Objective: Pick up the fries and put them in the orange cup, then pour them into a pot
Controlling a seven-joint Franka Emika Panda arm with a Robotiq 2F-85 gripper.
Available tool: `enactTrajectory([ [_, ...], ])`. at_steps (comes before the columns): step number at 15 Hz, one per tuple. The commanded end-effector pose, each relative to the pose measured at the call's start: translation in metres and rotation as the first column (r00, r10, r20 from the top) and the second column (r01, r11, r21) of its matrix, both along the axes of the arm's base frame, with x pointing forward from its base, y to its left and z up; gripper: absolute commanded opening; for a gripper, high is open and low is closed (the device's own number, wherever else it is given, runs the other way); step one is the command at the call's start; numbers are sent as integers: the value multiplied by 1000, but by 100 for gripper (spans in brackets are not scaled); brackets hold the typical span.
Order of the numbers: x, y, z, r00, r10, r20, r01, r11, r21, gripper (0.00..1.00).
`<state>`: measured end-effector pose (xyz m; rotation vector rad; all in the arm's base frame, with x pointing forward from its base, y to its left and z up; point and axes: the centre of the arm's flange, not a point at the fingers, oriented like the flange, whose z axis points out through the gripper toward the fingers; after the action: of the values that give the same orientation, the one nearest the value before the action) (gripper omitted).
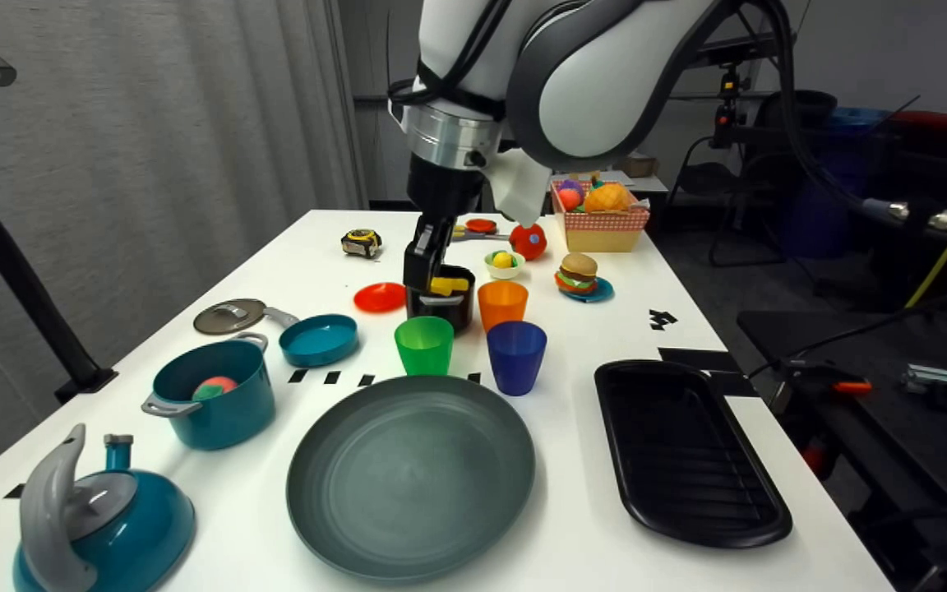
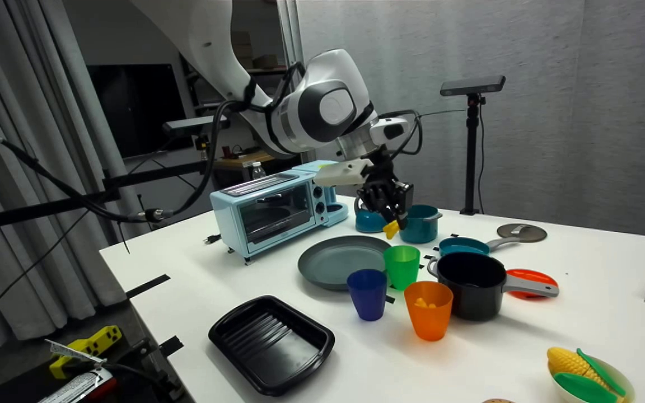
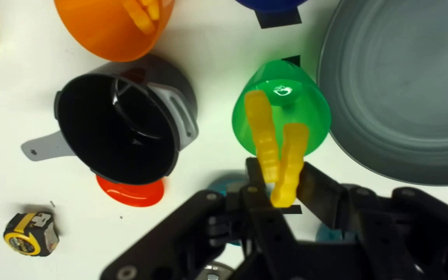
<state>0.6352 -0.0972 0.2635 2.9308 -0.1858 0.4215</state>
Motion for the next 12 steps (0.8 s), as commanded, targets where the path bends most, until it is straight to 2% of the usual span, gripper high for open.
enactTrajectory([
  [1, -20, -19, 10, 999, -43, -22, 43, 999, -6, 7],
  [12, -43, -79, -7, 987, -148, -56, 146, 988, -51, 7],
])
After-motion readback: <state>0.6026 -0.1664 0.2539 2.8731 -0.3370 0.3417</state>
